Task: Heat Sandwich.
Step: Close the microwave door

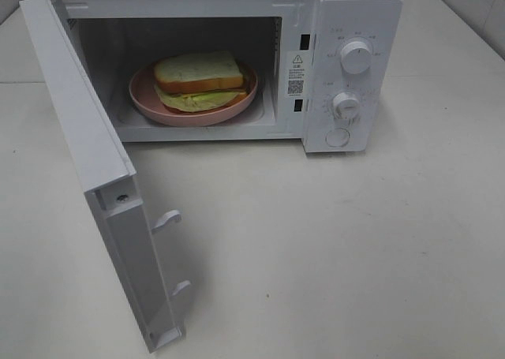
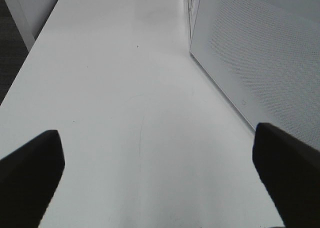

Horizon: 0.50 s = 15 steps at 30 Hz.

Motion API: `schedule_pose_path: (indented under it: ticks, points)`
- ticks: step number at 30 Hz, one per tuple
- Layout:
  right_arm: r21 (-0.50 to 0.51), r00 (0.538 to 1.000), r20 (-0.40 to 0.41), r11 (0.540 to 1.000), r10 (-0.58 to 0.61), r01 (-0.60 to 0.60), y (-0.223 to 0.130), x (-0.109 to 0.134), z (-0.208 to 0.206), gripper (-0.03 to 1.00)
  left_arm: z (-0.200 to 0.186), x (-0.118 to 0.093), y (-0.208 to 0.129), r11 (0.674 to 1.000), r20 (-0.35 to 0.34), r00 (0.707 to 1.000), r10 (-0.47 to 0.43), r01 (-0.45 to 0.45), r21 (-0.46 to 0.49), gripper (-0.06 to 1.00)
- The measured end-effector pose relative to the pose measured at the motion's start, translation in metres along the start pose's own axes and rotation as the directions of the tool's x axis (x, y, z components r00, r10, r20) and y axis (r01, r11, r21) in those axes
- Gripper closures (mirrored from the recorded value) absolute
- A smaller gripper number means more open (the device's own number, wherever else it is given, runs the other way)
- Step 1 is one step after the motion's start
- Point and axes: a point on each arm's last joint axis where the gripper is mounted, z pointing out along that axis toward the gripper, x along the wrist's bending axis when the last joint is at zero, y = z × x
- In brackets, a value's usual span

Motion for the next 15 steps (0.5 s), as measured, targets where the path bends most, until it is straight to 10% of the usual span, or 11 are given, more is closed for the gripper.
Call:
schedule_pose_path:
  ticks: [15]
  points:
    - [0.000, 1.000, 0.000, 1.000, 0.000, 0.000, 0.0000, 0.0000, 0.0000, 0.21, 0.0000, -0.0001, 0.0000, 1.000, 0.001, 1.000, -0.001, 0.001, 0.000, -0.02]
